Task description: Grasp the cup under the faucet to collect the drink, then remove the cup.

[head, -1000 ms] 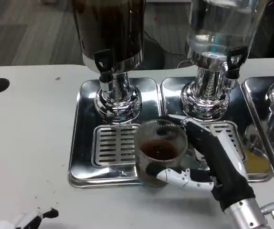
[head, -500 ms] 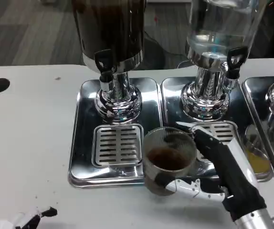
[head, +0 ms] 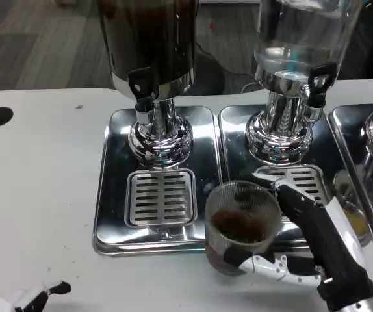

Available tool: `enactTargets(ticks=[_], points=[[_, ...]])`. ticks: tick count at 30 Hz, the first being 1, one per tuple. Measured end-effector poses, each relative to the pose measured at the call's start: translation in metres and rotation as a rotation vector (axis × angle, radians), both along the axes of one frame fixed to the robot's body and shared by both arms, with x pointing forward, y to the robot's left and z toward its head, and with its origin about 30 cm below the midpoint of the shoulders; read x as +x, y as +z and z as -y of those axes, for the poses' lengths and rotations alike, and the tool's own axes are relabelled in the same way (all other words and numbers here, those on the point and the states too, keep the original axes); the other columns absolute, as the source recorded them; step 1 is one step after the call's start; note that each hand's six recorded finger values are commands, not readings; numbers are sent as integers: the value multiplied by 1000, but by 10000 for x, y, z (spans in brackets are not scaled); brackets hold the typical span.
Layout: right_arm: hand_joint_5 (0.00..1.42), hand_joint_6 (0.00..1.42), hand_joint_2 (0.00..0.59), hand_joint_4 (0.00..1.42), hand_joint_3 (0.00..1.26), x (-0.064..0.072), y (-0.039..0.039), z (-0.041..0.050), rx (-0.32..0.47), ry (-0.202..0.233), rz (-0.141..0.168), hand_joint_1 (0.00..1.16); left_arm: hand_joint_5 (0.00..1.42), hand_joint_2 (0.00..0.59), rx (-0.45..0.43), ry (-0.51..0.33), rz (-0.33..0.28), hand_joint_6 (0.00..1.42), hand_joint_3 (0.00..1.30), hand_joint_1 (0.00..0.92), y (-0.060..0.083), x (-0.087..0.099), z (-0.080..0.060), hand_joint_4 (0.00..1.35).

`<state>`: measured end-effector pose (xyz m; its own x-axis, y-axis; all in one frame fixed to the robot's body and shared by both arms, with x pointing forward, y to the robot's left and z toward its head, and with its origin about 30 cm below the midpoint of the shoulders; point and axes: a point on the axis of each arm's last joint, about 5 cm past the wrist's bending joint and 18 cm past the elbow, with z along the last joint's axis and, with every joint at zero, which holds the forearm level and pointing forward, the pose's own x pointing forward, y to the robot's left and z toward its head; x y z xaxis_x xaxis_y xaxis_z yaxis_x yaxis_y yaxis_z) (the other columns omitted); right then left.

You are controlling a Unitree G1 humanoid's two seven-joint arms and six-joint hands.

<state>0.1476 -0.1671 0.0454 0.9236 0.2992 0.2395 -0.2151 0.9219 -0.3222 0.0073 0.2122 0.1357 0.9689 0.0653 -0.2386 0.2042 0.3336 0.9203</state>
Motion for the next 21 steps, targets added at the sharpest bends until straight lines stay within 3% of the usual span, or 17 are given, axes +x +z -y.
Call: enactTargets(ticks=[9,21], points=[[496,326,98,457,400,-74,-70,121,5,-15,0,723,328,156,-5,10,-16,541,314,0,-8,-16,11,236],[508,327,98,457,400,-180,-179,201,4,-20,-11,722,332,156,-13,26,-30,543,314,0,-19,-36,27,236]])
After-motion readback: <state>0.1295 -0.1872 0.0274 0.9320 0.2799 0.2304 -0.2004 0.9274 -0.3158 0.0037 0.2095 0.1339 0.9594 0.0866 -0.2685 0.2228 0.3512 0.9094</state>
